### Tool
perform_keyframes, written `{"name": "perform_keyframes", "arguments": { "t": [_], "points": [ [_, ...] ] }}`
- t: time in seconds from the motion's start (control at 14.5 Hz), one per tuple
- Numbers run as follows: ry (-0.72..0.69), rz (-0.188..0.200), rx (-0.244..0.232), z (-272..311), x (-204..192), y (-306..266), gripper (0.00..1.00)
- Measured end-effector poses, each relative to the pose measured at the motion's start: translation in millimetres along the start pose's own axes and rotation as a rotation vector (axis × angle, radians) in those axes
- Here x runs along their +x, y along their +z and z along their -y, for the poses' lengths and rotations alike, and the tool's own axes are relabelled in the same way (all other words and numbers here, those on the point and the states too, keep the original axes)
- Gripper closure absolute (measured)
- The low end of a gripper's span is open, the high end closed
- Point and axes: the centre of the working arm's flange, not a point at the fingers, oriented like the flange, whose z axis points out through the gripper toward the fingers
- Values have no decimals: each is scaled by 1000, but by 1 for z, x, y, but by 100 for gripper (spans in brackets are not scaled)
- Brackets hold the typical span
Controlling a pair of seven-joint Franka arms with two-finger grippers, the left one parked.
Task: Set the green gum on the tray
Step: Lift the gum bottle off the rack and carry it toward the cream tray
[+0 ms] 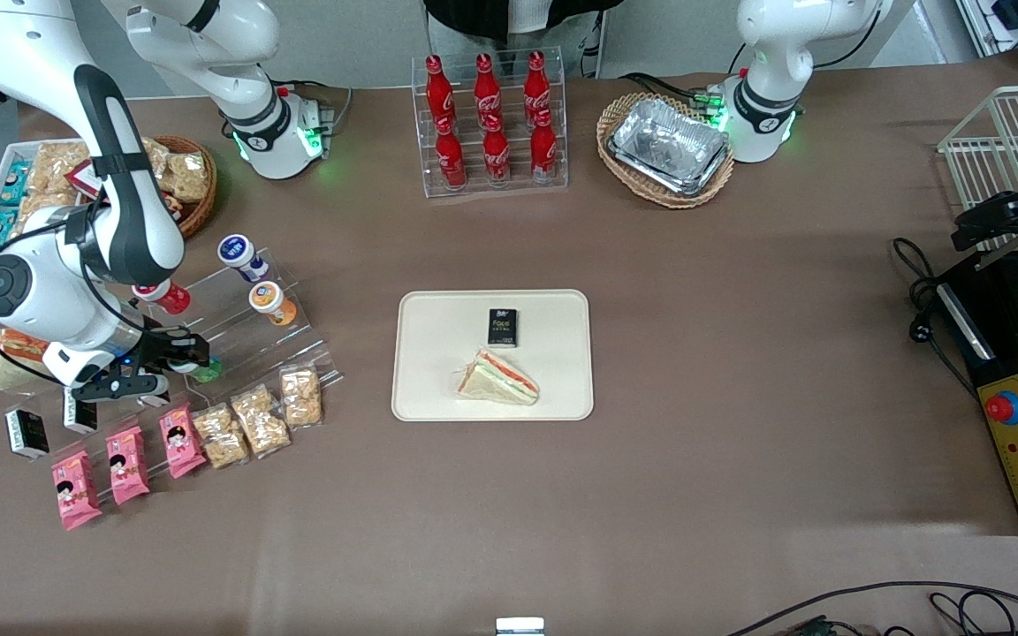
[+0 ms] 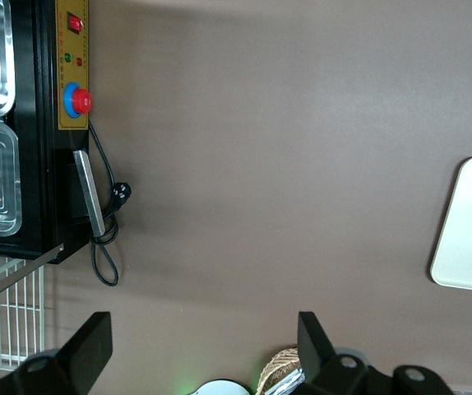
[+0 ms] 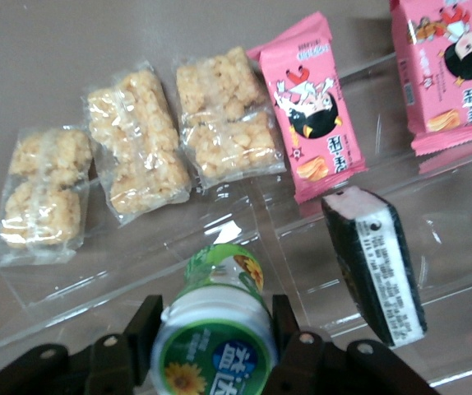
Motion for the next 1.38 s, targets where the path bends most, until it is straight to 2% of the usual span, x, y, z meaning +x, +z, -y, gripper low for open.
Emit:
{"name": "perform_keyframes", "arguments": {
  "t": [0.21, 0.28, 0.48, 0.62, 0.69, 0.83, 1.1, 1.38],
  "points": [
    [-3, -56, -5, 0, 5, -36, 41],
    [-14, -61, -3, 2, 4, -58, 41],
    [-53, -59, 9, 8, -8, -144, 41],
    [-75, -42, 17, 18, -22, -197, 41],
    [-93, -38, 17, 29, -29, -218, 41],
    [-93, -55, 8, 73, -39, -249, 41],
    [-18, -48, -21, 196, -56, -252, 41],
    [54, -21, -25, 280, -59, -209, 41]
  ]
}}
